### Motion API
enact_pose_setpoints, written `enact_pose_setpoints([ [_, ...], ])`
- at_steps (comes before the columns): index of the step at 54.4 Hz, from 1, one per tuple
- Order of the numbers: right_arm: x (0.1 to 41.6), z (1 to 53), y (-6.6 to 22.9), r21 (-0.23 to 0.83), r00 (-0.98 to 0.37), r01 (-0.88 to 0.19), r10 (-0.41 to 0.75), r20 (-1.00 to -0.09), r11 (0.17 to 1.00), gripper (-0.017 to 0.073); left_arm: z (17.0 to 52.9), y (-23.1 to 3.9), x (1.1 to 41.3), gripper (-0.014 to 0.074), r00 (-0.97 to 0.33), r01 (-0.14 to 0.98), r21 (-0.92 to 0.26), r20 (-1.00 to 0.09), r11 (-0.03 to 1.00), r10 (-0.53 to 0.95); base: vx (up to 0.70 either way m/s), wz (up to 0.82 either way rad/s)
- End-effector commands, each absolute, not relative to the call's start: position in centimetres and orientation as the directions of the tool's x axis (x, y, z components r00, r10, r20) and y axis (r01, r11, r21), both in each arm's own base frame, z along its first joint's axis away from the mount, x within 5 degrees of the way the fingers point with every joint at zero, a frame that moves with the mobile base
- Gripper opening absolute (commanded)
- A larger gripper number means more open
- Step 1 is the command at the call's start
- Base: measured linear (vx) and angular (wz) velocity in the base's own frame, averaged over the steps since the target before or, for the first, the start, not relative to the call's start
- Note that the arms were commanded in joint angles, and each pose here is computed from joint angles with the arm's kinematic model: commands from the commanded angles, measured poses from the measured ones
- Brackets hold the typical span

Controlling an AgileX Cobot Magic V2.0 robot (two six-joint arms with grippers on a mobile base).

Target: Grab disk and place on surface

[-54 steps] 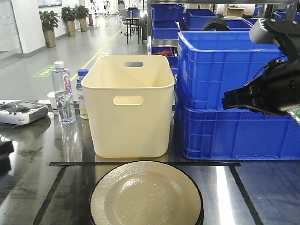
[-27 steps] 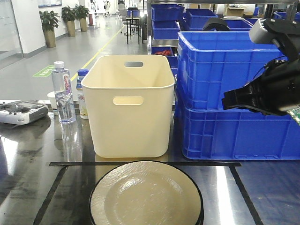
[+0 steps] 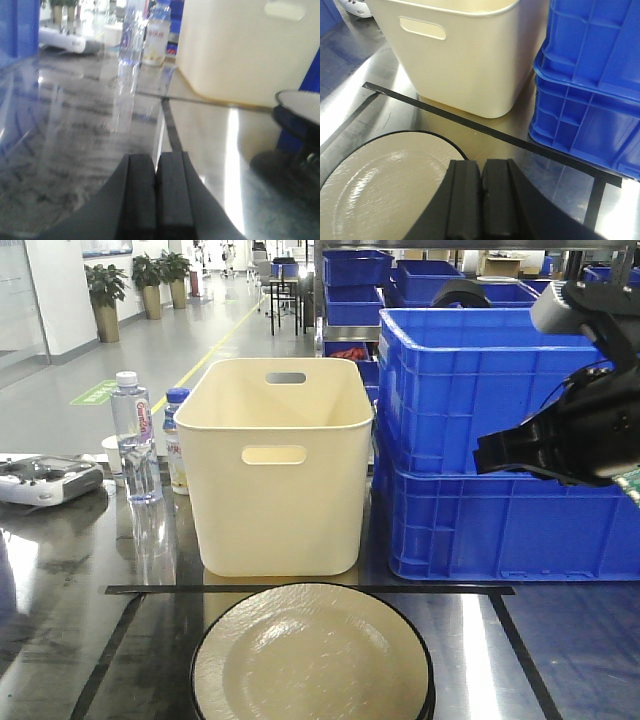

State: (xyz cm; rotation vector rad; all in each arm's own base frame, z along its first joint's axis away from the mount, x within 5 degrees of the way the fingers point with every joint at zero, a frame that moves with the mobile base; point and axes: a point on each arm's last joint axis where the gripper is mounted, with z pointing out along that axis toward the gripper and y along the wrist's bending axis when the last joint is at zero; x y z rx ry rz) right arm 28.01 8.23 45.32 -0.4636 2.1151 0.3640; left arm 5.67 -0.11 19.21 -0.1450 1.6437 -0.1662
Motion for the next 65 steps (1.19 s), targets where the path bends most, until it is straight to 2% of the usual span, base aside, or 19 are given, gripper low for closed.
enact_pose_setpoints([
  [1, 27.1, 47.7, 8.0, 0.07, -0.414, -0.45, -0.138, -0.9, 0.89, 0.0029, 20.3, -0.1, 5.5, -0.0009, -0.003, 0.017, -0.195, -0.981, 0.981, -0.195, 0.0, 0.0],
  [43, 27.2, 47.6, 8.0, 0.072, -0.418, -0.451, -0.138, -0.898, 0.89, 0.0029, 20.2, -0.1, 5.5, -0.0009, -0.009, 0.015, -0.195, -0.981, 0.981, -0.195, 0.0, 0.0],
  [50, 27.4, 47.4, 7.3, -0.107, -0.366, -0.452, -0.293, -0.883, 0.886, 0.0029, 20.2, -0.1, 5.5, -0.0009, -0.009, 0.015, -0.195, -0.981, 0.981, -0.195, 0.0, 0.0],
  [65, 25.7, 47.6, 6.8, -0.13, -0.344, -0.44, -0.3, -0.89, 0.889, 0.0029, 20.2, -0.1, 5.5, -0.0008, -0.009, 0.016, -0.195, -0.981, 0.981, -0.195, 0.0, 0.0],
])
